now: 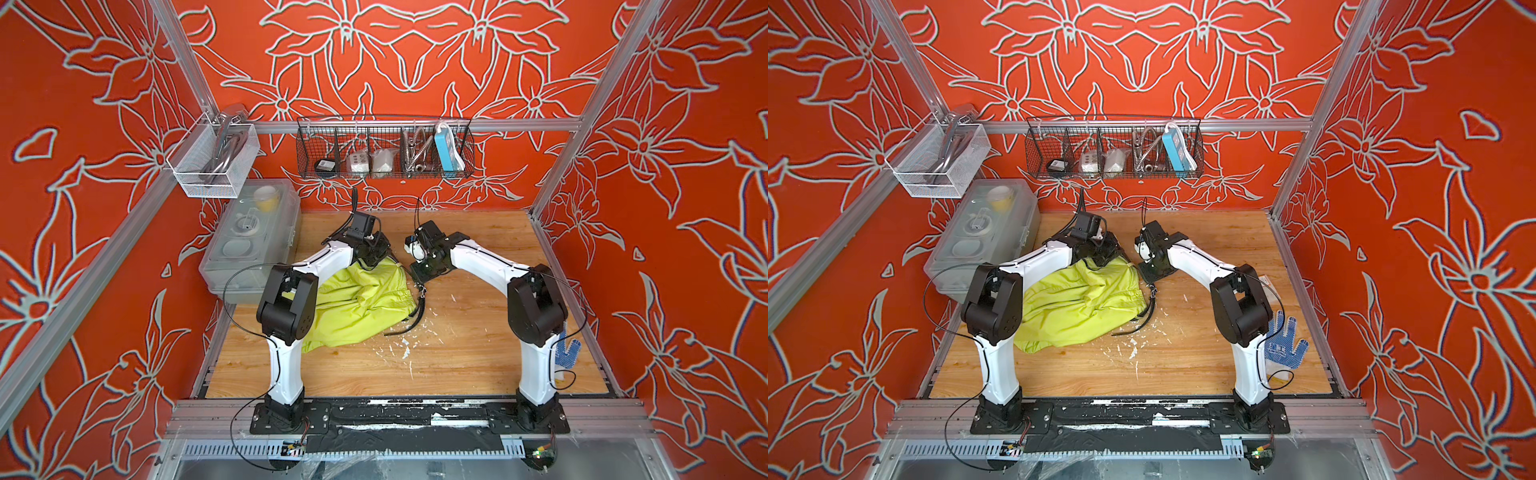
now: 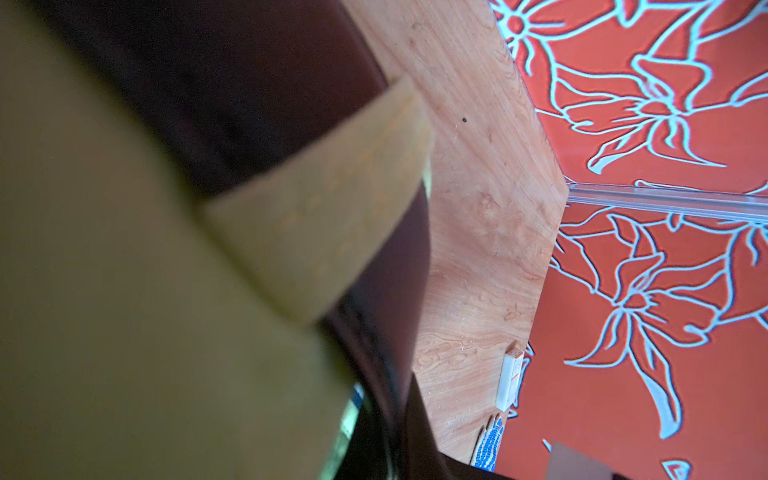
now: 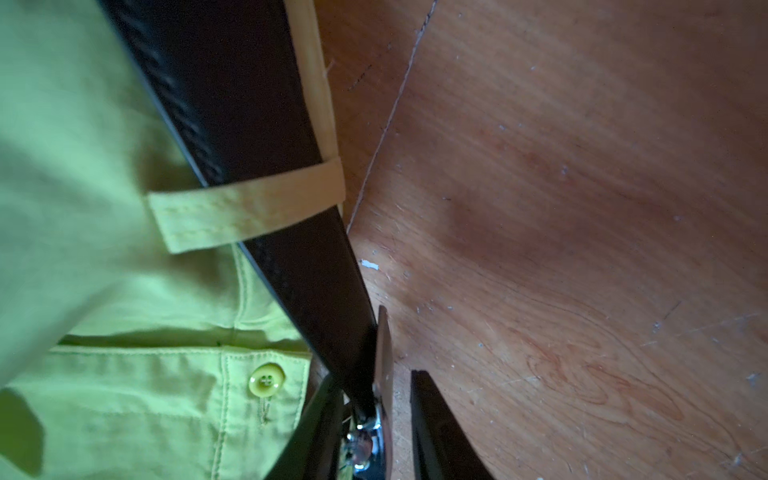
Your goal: Remove the belt from the trousers
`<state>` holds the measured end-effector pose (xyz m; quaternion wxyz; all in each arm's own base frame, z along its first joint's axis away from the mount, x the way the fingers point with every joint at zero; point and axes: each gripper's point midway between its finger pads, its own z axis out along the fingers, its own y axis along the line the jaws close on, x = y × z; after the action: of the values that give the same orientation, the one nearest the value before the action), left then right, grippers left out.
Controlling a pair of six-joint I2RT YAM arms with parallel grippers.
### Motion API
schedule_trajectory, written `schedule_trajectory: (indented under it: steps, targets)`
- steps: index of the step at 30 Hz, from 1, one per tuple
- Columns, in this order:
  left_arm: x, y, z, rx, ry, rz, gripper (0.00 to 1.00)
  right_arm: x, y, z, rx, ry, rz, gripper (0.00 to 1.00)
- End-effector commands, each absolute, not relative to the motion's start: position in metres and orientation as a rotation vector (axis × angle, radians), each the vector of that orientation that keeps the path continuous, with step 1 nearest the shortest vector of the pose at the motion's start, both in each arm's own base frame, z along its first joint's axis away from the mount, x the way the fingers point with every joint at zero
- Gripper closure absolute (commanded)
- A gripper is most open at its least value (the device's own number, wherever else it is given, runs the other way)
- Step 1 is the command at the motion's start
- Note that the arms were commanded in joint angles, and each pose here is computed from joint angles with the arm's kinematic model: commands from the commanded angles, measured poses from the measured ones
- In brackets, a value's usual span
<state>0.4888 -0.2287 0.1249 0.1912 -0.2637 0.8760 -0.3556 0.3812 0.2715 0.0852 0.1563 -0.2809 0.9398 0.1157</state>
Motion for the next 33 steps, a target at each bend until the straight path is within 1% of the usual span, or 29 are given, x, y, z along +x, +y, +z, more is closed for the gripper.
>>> schedule_trajectory:
  steps: [1, 4, 11, 14, 16, 17, 20, 24, 28, 33]
  targets:
    - [0.485, -0.231, 0.123, -0.739, 2.472, -1.014, 1.00, 0.379, 0.260, 0.078, -0.784, 2.729, 0.282, 0.68]
    - [0.485, -0.231, 0.124, -0.738, 2.470, -1.016, 1.00, 0.381, 0.259, 0.077, -0.771, 2.732, 0.292, 0.76]
    - [0.485, -0.232, 0.126, -0.734, 2.466, -1.022, 1.00, 0.378, 0.258, 0.068, -0.769, 2.756, 0.302, 0.77]
    - [0.485, -0.231, 0.126, -0.736, 2.465, -1.021, 1.00, 0.377, 0.256, 0.065, -0.764, 2.764, 0.305, 0.88]
    - [0.485, -0.232, 0.127, -0.735, 2.463, -1.024, 1.00, 0.377, 0.256, 0.064, -0.762, 2.766, 0.312, 0.98]
    - [0.485, -0.232, 0.128, -0.735, 2.463, -1.025, 1.00, 0.377, 0.256, 0.063, -0.763, 2.767, 0.315, 1.00]
    - [0.488, -0.233, 0.137, -0.725, 2.445, -1.039, 1.00, 0.376, 0.255, 0.062, -0.760, 2.771, 0.311, 1.00]
    - [0.498, -0.238, 0.174, -0.684, 2.398, -1.104, 1.00, 0.374, 0.250, 0.058, -0.749, 2.790, 0.299, 1.00]
    - [0.508, -0.244, 0.232, -0.600, 2.323, -1.195, 1.00, 0.373, 0.243, 0.053, -0.732, 2.816, 0.272, 1.00]
    - [0.517, -0.241, 0.299, -0.564, 2.186, -1.308, 1.00, 0.370, 0.237, 0.048, -0.726, 2.834, 0.250, 1.00]
